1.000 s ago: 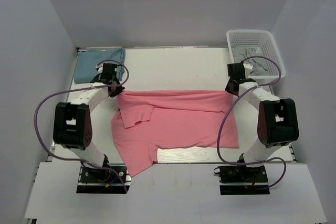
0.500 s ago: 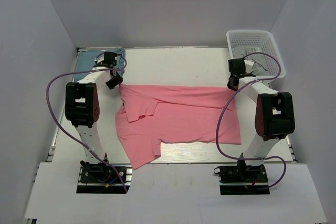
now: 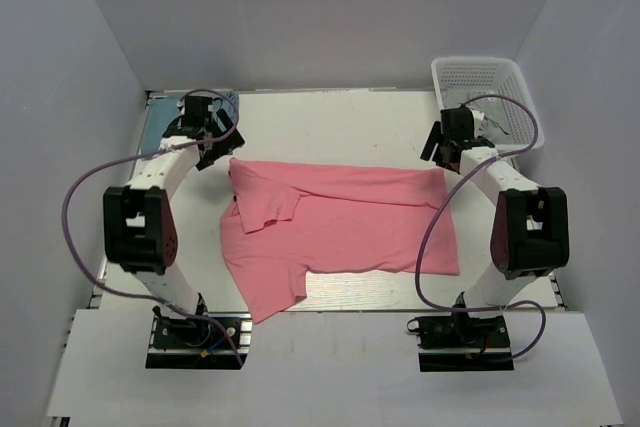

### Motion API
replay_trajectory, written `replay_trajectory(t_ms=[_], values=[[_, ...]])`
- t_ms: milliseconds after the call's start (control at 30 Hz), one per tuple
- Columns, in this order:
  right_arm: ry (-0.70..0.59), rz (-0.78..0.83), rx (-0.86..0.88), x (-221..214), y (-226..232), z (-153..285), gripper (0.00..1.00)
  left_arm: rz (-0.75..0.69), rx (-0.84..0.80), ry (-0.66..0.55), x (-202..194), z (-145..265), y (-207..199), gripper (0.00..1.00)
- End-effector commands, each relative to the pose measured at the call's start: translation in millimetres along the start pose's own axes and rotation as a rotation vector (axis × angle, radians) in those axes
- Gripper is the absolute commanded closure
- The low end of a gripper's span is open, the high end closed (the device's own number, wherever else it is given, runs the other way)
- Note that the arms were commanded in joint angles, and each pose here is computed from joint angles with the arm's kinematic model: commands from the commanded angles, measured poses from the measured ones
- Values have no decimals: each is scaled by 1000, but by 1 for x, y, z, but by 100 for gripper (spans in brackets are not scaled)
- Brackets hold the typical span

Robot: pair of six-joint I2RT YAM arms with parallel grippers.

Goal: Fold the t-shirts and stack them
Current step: Fold the flattened tshirt in 1/3 of the way

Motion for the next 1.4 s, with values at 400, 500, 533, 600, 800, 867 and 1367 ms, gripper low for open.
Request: replay_trajectory(t_ms=[400,500,533,600,800,867,1367], values=[[84,-44,350,-42,29,13,10,-88,-306,284,-73,-10,3,0],[123,-45,340,-45,34,-1,10,-86,-287,305,-76,-26,3,0],[155,-45,328,-50,35,-12,10,-74,-274,317,-79,-30,5,0],[178,-43,324,-51,37,-22,10,-75,-284,307,-74,-37,-1,0],[213,-15,292,-48,48,-51,10,-53,-210,353,-67,-81,-4,0],[194,-1,255,-39,48,-60,10,-56,-228,317,-53,-84,-17,0],[-137,42,412,14,34,47,10,-68,-182,71,0,26,-35,0]])
Point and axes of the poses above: each gripper's point midway between its finger pads, its own z axis back along the fingers, its own y axis along the line the jaws close on, x = y × z, the point moved 8 cm from there along z, back along the fingers, and after that the axes turned 11 degrees about z, right-handed, at the moved point
